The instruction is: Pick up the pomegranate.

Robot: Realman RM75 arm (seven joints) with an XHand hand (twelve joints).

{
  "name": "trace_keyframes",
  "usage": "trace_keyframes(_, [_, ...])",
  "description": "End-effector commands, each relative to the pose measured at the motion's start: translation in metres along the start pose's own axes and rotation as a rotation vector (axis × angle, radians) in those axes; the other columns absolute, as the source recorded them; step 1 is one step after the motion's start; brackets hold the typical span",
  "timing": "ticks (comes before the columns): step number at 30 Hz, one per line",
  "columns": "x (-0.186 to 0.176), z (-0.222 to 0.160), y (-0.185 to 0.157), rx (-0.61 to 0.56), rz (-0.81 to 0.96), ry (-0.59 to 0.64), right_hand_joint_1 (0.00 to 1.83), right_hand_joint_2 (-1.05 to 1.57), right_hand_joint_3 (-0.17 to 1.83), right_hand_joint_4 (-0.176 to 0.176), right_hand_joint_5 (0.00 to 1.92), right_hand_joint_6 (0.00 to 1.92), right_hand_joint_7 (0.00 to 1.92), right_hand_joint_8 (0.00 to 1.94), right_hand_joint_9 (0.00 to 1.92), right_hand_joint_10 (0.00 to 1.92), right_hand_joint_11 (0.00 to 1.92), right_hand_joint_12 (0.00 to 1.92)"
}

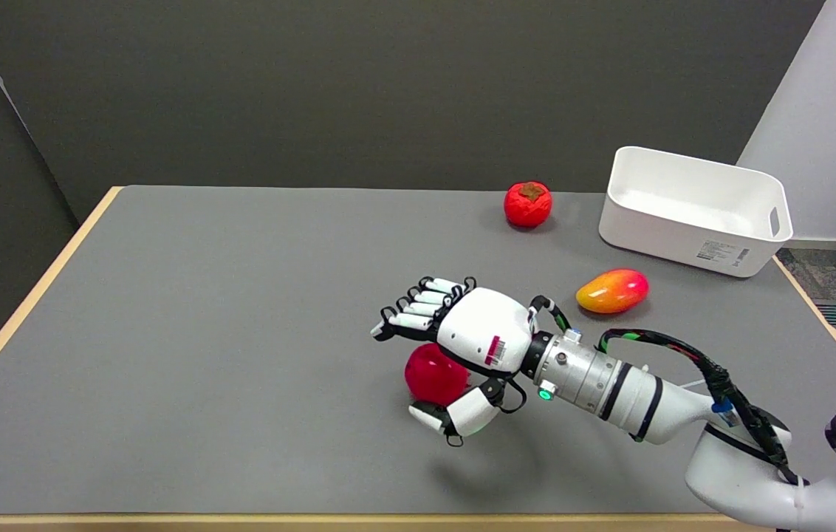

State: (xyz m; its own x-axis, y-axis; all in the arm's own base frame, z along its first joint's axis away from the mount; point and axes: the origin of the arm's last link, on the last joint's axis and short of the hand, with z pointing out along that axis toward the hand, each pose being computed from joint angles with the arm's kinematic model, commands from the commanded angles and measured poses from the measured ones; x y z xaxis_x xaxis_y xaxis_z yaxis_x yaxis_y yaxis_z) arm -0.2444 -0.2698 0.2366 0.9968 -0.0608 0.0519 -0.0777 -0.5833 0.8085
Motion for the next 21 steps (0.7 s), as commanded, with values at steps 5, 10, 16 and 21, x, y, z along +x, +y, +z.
trace_keyframes(5, [-0.013,0.000,0.016,-0.047,-0.020,-0.059,0.52,0.58,0.92,0.065,0.29,0.56,0.41,0.48,0.28,0.86,0.17,1.34])
trace_keyframes(10, [-0.016,-0.001,0.019,-0.051,-0.022,-0.067,0.62,0.60,0.90,0.065,0.30,0.53,0.43,0.44,0.28,0.89,0.17,1.36])
trace_keyframes(16, [-0.020,-0.002,0.022,-0.059,-0.017,-0.077,0.69,0.60,0.92,0.068,0.30,0.53,0.43,0.44,0.29,0.89,0.18,1.37])
trace_keyframes(21, [-0.023,-0.002,0.023,-0.062,-0.021,-0.084,0.74,0.60,0.94,0.069,0.30,0.54,0.43,0.44,0.30,0.90,0.19,1.37])
